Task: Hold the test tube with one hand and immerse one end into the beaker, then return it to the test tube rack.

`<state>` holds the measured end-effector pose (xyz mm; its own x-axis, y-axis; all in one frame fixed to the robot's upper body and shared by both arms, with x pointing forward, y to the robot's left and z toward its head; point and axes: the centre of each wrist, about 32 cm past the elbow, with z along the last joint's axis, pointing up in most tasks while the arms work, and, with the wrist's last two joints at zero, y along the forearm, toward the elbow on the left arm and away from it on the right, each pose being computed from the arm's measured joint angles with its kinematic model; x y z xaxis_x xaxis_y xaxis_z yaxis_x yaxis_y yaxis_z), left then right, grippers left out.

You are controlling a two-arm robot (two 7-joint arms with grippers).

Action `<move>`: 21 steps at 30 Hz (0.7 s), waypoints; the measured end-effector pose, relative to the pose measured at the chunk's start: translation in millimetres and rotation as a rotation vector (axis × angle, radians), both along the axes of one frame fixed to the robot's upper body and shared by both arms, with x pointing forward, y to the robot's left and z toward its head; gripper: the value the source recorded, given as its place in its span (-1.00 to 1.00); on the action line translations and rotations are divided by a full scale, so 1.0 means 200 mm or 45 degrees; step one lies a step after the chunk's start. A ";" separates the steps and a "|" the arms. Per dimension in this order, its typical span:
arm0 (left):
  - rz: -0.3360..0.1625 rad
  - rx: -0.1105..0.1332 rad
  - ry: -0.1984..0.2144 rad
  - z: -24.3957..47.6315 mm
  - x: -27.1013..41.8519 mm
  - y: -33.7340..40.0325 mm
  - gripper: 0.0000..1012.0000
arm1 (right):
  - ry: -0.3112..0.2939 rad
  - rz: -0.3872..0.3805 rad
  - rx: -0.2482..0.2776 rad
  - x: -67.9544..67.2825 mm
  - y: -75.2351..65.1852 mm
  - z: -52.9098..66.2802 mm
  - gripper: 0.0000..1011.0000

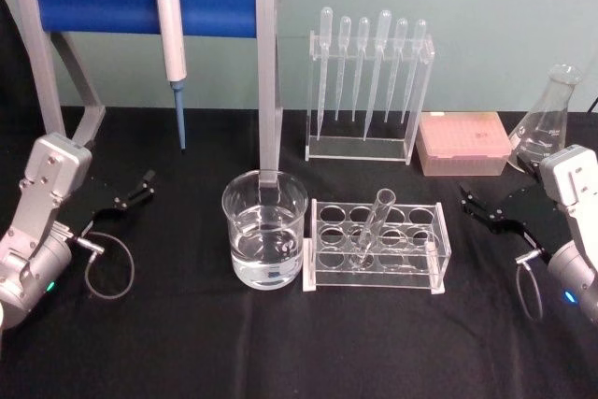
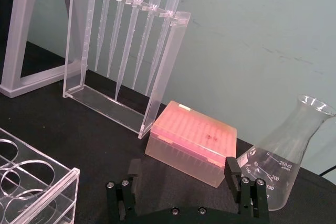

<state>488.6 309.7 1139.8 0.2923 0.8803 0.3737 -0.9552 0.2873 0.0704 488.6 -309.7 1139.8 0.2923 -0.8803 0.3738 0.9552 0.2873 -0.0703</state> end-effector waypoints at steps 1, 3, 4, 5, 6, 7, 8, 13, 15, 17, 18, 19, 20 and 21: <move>0.000 0.000 0.000 0.000 0.000 0.000 0.98 | 0.000 0.000 0.000 0.00 0.00 0.00 0.98; 0.000 0.000 0.000 0.000 0.000 0.000 0.98 | 0.000 0.000 0.000 0.00 0.00 0.00 0.98; 0.000 0.000 0.000 0.000 0.000 0.000 0.98 | 0.000 0.000 0.000 0.00 0.00 0.00 0.98; 0.000 0.000 0.000 0.000 0.000 0.000 0.98 | 0.000 0.000 0.000 0.00 0.00 0.00 0.98; 0.000 0.000 0.000 0.000 0.000 0.000 0.98 | 0.000 0.000 0.000 0.00 0.00 0.00 0.98; 0.000 0.000 0.000 0.000 0.000 0.000 0.98 | 0.000 0.000 0.000 0.00 0.00 0.00 0.98; 0.000 0.000 0.000 0.000 0.000 0.000 0.98 | 0.000 0.000 0.000 0.00 0.00 0.00 0.98; 0.000 0.000 0.000 0.000 0.000 0.000 0.98 | 0.000 0.000 0.000 0.00 0.00 0.00 0.98; 0.000 0.000 0.000 0.000 0.000 0.000 0.98 | 0.000 0.000 0.000 0.00 0.00 0.00 0.98; 0.000 0.000 0.000 0.000 0.000 0.000 0.98 | 0.000 0.000 0.000 0.00 0.00 0.00 0.98; 0.000 0.000 0.000 0.000 0.000 0.000 0.98 | 0.000 0.000 0.000 0.00 0.00 0.00 0.98; 0.000 0.000 0.000 0.000 0.000 0.000 0.98 | 0.000 0.000 0.000 0.00 0.00 0.00 0.98; 0.000 0.000 0.000 0.000 0.000 0.000 0.98 | 0.000 0.000 0.000 0.00 0.00 0.00 0.98; 0.000 0.000 0.000 0.000 0.000 0.000 0.98 | 0.000 0.000 0.000 0.00 0.00 0.00 0.98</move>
